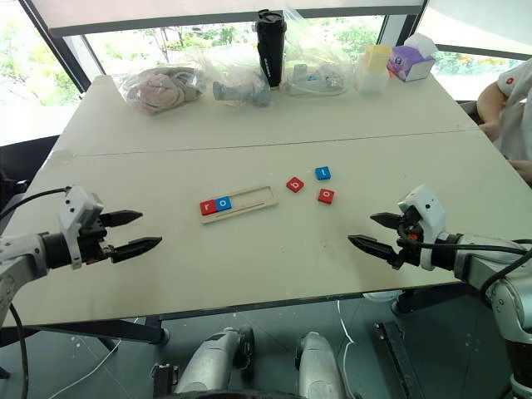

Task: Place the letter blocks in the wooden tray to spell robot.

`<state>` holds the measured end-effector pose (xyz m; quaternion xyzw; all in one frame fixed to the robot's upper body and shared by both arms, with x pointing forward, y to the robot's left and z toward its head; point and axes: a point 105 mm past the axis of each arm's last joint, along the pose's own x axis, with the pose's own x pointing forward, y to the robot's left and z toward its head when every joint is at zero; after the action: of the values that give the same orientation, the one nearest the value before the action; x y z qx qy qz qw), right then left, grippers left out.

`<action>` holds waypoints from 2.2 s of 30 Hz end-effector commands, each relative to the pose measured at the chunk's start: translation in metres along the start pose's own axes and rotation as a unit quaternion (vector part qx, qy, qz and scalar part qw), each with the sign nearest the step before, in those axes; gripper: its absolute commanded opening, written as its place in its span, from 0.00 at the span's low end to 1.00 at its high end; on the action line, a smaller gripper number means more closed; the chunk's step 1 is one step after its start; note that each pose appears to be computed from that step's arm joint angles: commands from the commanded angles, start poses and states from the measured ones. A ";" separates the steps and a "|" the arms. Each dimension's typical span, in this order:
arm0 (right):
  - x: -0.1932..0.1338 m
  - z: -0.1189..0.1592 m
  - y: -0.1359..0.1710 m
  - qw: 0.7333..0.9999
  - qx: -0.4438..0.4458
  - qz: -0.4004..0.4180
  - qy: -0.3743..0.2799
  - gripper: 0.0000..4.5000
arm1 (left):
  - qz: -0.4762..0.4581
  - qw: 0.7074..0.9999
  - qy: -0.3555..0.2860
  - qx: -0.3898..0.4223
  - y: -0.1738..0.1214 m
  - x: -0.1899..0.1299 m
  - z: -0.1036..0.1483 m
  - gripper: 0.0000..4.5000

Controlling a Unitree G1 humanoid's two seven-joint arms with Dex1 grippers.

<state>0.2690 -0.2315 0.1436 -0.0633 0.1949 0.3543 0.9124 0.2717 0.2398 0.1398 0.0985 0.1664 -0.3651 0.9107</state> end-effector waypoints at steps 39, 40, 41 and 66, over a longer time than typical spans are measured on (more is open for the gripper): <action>0.049 0.045 0.063 0.992 -0.034 0.073 -0.093 0.95 | -0.121 0.981 0.019 0.151 0.017 0.105 0.033 1.00; 0.049 0.044 0.063 0.993 -0.031 0.067 -0.093 0.95 | -0.123 0.979 0.021 0.161 0.017 0.112 0.032 1.00; 0.049 0.042 0.062 0.993 -0.028 0.063 -0.093 0.95 | -0.124 0.978 0.021 0.168 0.017 0.119 0.032 1.00; 0.047 0.039 0.050 0.994 -0.018 0.016 -0.106 1.00 | -0.186 0.963 0.055 0.188 0.004 0.151 0.009 0.27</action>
<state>0.2762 -0.1551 0.1509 -0.0316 0.1188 0.3794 0.9170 0.3835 0.1355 0.1098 0.2638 0.1182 -0.5522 0.7820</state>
